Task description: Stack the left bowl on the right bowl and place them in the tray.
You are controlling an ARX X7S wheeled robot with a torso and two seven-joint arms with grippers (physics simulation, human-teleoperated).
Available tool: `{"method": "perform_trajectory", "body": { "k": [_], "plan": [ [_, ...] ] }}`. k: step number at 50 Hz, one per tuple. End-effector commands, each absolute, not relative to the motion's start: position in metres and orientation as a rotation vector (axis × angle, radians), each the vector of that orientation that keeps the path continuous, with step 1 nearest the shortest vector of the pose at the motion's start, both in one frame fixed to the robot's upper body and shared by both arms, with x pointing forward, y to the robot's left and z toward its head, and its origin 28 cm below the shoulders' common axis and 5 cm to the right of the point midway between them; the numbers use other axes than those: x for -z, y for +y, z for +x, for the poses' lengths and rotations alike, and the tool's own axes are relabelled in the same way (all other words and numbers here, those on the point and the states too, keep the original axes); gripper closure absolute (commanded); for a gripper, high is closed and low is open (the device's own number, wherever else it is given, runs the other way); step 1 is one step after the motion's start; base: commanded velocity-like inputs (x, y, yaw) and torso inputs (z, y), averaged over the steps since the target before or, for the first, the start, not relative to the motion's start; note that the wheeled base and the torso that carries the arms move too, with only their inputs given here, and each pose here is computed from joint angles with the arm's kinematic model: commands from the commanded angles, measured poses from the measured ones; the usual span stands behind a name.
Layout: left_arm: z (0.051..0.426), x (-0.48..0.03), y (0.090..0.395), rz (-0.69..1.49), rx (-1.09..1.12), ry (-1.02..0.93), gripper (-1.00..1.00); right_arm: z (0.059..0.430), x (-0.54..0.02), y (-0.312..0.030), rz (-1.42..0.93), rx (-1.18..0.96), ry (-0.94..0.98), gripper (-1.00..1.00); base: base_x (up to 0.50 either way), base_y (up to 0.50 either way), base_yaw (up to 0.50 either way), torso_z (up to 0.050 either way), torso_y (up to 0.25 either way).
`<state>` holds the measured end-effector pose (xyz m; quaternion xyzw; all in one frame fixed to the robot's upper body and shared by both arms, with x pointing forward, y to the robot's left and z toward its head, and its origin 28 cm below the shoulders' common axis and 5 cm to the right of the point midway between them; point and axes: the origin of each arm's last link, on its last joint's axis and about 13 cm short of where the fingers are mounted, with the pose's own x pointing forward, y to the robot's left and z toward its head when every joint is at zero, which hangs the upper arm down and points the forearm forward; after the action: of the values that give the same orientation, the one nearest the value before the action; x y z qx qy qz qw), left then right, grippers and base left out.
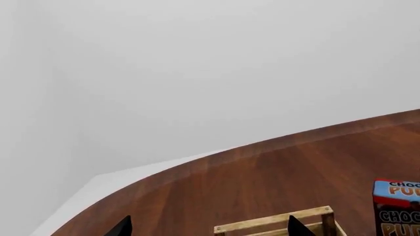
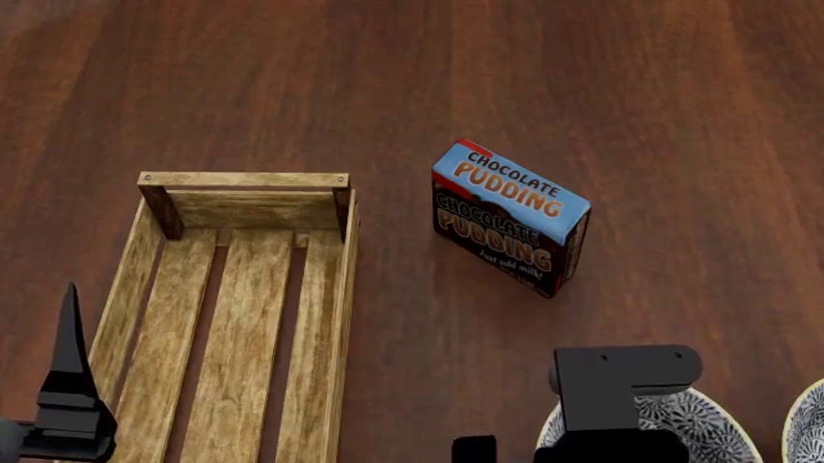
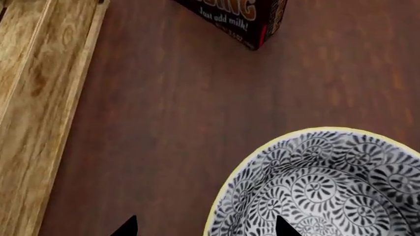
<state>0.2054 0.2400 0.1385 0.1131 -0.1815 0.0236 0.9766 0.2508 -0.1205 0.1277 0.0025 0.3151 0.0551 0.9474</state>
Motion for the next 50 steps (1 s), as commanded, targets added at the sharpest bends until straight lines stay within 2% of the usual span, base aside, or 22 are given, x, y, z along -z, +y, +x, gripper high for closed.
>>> {"method": "perform_trajectory", "body": {
  "k": [1, 50],
  "plan": [
    [0.206, -0.138, 0.24, 0.229, -0.048, -0.365, -1.0, 0.259, -0.121, -0.121, 0.009, -0.113, 0.671, -1.0, 0.0, 0.0, 0.0, 0.0, 0.0],
    [0.204, -0.138, 0.239, 0.231, -0.039, -0.368, -1.0, 0.262, -0.097, -0.124, 0.005, -0.1, 0.766, -1.0, 0.0, 0.0, 0.0, 0.0, 0.0]
  ]
}}
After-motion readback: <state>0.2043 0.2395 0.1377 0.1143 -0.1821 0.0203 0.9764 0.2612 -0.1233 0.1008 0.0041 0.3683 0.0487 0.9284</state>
